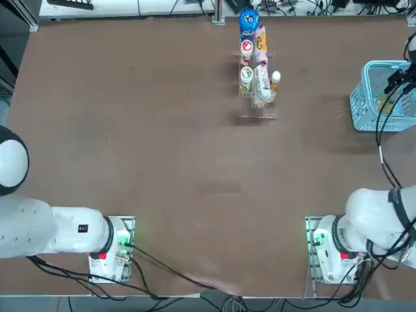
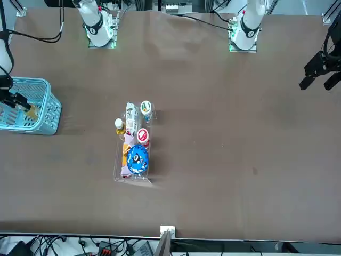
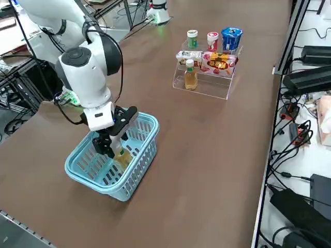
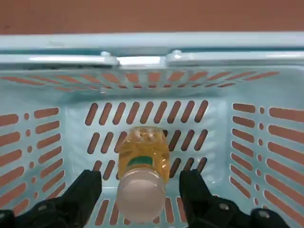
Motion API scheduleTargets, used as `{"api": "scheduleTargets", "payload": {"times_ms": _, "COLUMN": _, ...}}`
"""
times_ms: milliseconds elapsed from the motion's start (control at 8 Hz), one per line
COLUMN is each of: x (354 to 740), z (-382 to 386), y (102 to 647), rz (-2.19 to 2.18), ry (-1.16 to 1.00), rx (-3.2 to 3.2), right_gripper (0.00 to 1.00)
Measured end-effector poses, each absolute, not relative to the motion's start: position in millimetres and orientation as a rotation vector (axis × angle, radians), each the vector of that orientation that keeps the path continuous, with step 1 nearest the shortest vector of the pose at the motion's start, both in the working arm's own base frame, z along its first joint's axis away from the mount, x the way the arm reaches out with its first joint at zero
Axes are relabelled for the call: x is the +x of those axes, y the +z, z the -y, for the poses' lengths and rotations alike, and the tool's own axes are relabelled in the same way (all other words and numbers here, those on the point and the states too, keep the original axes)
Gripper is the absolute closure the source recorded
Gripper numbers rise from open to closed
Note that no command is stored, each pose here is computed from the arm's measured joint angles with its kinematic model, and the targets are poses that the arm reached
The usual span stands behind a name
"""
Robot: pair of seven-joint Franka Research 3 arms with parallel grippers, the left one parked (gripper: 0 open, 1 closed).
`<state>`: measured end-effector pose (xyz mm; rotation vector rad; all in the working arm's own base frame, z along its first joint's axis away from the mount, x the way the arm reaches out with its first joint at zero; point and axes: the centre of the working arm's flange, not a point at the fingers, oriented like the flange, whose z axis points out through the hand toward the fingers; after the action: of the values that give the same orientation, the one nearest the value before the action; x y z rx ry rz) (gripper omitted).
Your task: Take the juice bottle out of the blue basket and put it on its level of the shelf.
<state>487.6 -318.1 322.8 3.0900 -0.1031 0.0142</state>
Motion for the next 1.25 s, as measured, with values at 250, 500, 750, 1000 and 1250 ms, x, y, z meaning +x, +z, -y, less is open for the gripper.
{"api": "scheduleTargets", "payload": {"times_ms": 250, "x": 486.5, "z": 320.0, "y": 317.5, "rz": 0.109, "ry": 0.004, "rx": 3.094, "right_gripper": 0.01}}
{"api": "scheduleTargets", "payload": {"times_ms": 500, "x": 485.1, "z": 322.2, "y": 312.8, "rz": 0.117, "ry": -0.006, "rx": 3.098, "right_gripper": 0.03}}
{"api": "scheduleTargets", "payload": {"times_ms": 750, "x": 484.1, "z": 324.8, "y": 311.1, "rz": 0.126, "ry": -0.001, "rx": 3.097, "right_gripper": 0.05}}
{"api": "scheduleTargets", "payload": {"times_ms": 1000, "x": 484.7, "z": 325.3, "y": 310.7, "rz": 0.129, "ry": 0.008, "rx": 3.096, "right_gripper": 0.09}}
{"api": "scheduleTargets", "payload": {"times_ms": 1250, "x": 484.8, "z": 325.4, "y": 307.9, "rz": 0.129, "ry": 0.005, "rx": 3.097, "right_gripper": 0.17}}
